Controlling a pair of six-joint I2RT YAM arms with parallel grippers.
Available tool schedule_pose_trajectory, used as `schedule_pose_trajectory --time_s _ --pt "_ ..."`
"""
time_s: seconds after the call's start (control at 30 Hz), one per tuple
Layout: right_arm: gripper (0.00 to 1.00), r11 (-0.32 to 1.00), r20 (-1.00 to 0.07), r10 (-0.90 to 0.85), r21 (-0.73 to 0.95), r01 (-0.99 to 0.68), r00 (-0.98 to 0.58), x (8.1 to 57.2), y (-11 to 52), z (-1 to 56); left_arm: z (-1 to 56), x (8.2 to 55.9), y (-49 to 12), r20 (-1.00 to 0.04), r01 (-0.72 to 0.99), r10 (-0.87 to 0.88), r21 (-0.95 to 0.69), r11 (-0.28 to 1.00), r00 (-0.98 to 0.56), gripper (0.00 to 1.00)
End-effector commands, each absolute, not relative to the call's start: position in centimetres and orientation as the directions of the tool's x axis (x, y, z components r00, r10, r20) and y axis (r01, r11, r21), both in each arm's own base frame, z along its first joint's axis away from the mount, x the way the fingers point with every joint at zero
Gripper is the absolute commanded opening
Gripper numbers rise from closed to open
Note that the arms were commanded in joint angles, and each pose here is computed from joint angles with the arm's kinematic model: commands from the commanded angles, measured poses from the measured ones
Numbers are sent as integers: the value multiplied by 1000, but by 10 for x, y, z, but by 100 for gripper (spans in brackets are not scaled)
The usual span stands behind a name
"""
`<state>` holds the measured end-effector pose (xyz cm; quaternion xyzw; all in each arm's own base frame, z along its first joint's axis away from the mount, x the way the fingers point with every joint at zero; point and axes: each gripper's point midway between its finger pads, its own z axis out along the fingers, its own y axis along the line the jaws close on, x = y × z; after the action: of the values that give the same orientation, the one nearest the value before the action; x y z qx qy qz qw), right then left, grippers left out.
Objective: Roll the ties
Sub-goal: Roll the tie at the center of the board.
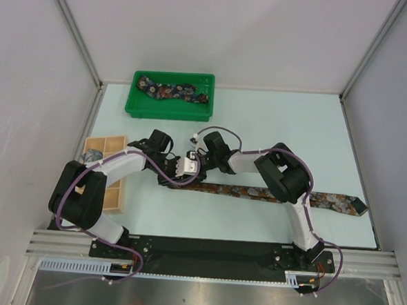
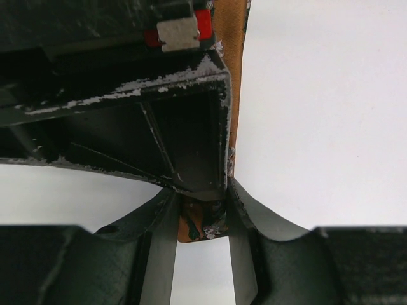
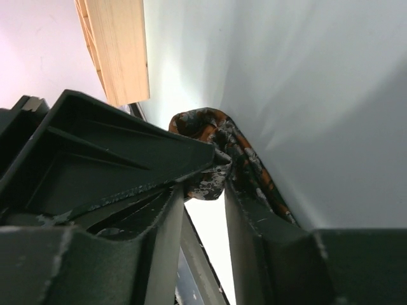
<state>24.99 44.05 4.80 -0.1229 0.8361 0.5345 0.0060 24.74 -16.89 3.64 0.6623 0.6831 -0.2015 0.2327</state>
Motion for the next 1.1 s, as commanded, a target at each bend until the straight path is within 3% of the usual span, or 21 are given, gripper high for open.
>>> schedule_pose_trajectory --time_s 0.0,0.17,0.27,0.3,0.47,0.57,0.8,1.07 --pt "34 386 -146 -207 896 -217 -968 251 448 48 47 255 -184 -625 998 780 64 26 20 39" --pt "12 407 -152 -215 884 -230 -965 251 443 42 47 255 -181 -619 997 785 75 33 21 40" --pt "2 418 -145 -216 880 -226 -965 252 439 39 48 255 -179 -615 996 789 84 41 20 44" --pt "0 421 -150 -217 877 -231 -965 253 438 38 48 255 -175 -613 995 790 86 51 13 50" --pt "0 419 -155 -219 877 -236 -963 254 430 41 57 258 -159 -622 989 783 123 87 9 71" --pt "0 411 -159 -225 879 -241 -961 251 428 44 52 253 -150 -608 988 794 125 91 3 76" --pt "0 418 -140 -229 880 -227 -963 246 420 38 45 250 -156 -620 992 784 88 94 -19 78" --pt "0 423 -135 -223 879 -220 -965 248 416 36 38 250 -171 -614 994 789 91 56 12 72"
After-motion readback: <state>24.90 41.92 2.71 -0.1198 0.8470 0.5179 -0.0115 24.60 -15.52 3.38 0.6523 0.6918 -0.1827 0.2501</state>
